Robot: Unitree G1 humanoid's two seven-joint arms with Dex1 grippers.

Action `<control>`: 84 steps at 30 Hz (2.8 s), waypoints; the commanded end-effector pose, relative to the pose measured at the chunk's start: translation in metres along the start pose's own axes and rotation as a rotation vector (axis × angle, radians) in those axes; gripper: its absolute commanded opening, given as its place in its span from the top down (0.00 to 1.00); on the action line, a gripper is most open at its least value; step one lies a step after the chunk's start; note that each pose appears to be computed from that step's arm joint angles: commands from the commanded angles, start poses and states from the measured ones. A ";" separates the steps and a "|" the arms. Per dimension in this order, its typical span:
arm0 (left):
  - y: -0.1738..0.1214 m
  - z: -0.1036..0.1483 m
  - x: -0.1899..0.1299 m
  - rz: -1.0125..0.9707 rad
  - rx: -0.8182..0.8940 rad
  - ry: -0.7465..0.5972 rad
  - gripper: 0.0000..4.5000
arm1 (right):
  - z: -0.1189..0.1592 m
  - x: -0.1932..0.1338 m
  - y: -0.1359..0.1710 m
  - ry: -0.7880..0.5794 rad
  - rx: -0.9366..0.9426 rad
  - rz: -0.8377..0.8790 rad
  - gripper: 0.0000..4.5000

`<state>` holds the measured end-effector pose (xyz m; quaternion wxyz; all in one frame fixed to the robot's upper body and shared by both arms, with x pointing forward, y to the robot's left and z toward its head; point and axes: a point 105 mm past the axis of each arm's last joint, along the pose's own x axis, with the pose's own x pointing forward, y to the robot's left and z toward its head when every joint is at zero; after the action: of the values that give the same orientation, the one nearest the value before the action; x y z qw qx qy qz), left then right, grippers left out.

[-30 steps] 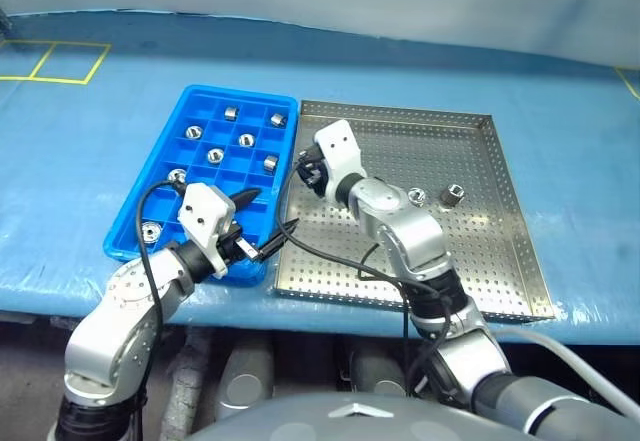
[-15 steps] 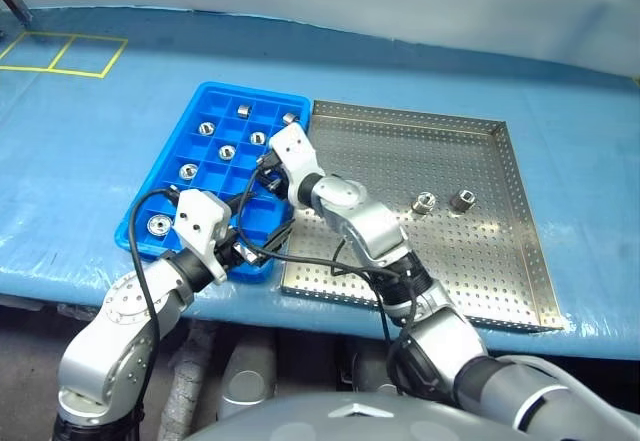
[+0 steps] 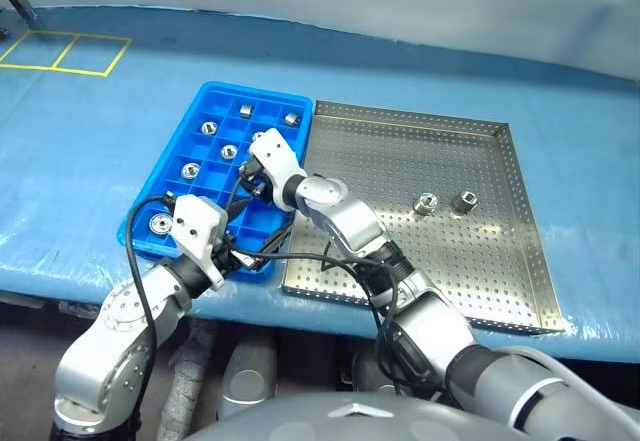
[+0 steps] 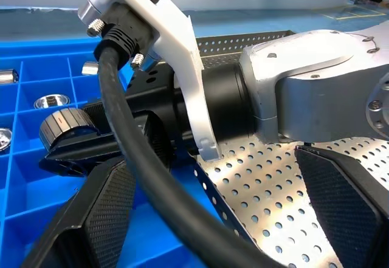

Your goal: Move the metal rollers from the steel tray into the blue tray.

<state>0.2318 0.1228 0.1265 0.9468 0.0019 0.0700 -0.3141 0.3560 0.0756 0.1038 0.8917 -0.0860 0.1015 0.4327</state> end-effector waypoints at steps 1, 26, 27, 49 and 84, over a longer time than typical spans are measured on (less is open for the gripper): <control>0.000 0.014 -0.009 0.038 0.043 -0.050 0.00 | 0.023 0.010 0.020 -0.064 -0.016 0.062 0.60; 0.006 0.015 -0.026 0.158 0.019 -0.077 0.00 | 0.013 0.015 -0.003 -0.026 -0.010 0.029 0.60; 0.006 0.015 -0.025 0.153 0.019 -0.076 0.00 | 0.012 0.014 -0.004 -0.025 -0.011 0.029 0.60; -0.007 0.017 0.004 -0.040 0.009 -0.071 0.00 | 0.012 -0.121 -0.102 -0.127 0.020 -0.480 0.03; -0.031 0.007 0.036 -0.320 0.049 0.006 0.00 | -0.077 -0.197 -0.124 0.091 0.241 -0.770 0.03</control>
<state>0.2440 0.0779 0.1233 0.8858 0.0158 0.0821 -0.4564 0.3215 -0.1705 0.0764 0.9828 -0.0324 0.1770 0.0423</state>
